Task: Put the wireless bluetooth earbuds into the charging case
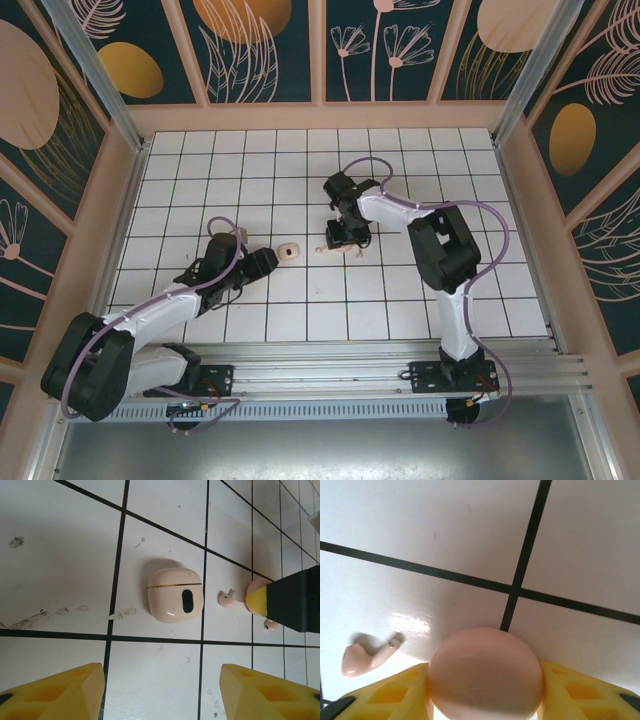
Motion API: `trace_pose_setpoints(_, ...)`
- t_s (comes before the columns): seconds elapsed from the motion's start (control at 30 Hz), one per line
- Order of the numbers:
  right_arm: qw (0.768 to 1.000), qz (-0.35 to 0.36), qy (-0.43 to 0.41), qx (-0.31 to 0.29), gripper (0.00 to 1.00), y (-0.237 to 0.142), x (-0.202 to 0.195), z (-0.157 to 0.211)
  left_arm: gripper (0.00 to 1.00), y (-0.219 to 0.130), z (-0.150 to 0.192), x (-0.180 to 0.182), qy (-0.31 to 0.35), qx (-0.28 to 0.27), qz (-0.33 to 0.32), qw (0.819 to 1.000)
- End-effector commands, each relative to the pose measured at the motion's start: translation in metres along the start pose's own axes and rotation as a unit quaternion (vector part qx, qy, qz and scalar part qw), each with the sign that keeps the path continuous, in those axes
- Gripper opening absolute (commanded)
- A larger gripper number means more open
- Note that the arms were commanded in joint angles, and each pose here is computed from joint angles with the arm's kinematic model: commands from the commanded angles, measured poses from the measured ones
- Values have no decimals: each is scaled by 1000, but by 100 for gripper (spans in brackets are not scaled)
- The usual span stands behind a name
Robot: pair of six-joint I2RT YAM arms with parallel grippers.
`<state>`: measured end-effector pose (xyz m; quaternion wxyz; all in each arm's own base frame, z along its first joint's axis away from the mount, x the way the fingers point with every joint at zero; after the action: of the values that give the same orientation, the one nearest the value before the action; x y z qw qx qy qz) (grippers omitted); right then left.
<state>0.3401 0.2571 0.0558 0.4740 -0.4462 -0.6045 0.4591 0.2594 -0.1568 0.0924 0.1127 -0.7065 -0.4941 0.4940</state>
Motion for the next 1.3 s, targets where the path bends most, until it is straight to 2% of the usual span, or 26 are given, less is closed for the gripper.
trace_pose_setpoints(0.0, 996, -62, 16, -57, 44, -35, 21, -8, 61, -5, -9, -6, 8, -26, 18, 999)
trace_pose_setpoints(0.2, 983, -147, 50, -97, 40, -64, 35, -1, 60, -9, -16, -12, 25, -48, 33, 998)
trace_pose_setpoints(0.5, 957, -236, 84, -148, 39, -104, 44, 9, 59, -15, -28, -28, 60, -87, 74, 992)
trace_pose_setpoints(0.73, 937, -284, 96, -177, 39, -125, 49, 12, 58, -19, -34, -38, 82, -111, 104, 985)
trace_pose_setpoints(1.27, 908, -358, 110, -185, 38, -145, 63, 16, 58, -29, -39, -52, 114, -144, 153, 971)
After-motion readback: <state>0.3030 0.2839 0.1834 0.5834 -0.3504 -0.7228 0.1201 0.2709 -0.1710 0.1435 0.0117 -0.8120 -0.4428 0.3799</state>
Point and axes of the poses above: each hand's point on the last joint's axis, 136 mm out from that joint toward the fingers, its own y axis out along the fingers, its own x axis along the line the jaws close on, z = x × y, the point moved 3 cm from there along -y, back along the fingers, and after that the axes turned 7 degrees about y, right-handed, at the moved point
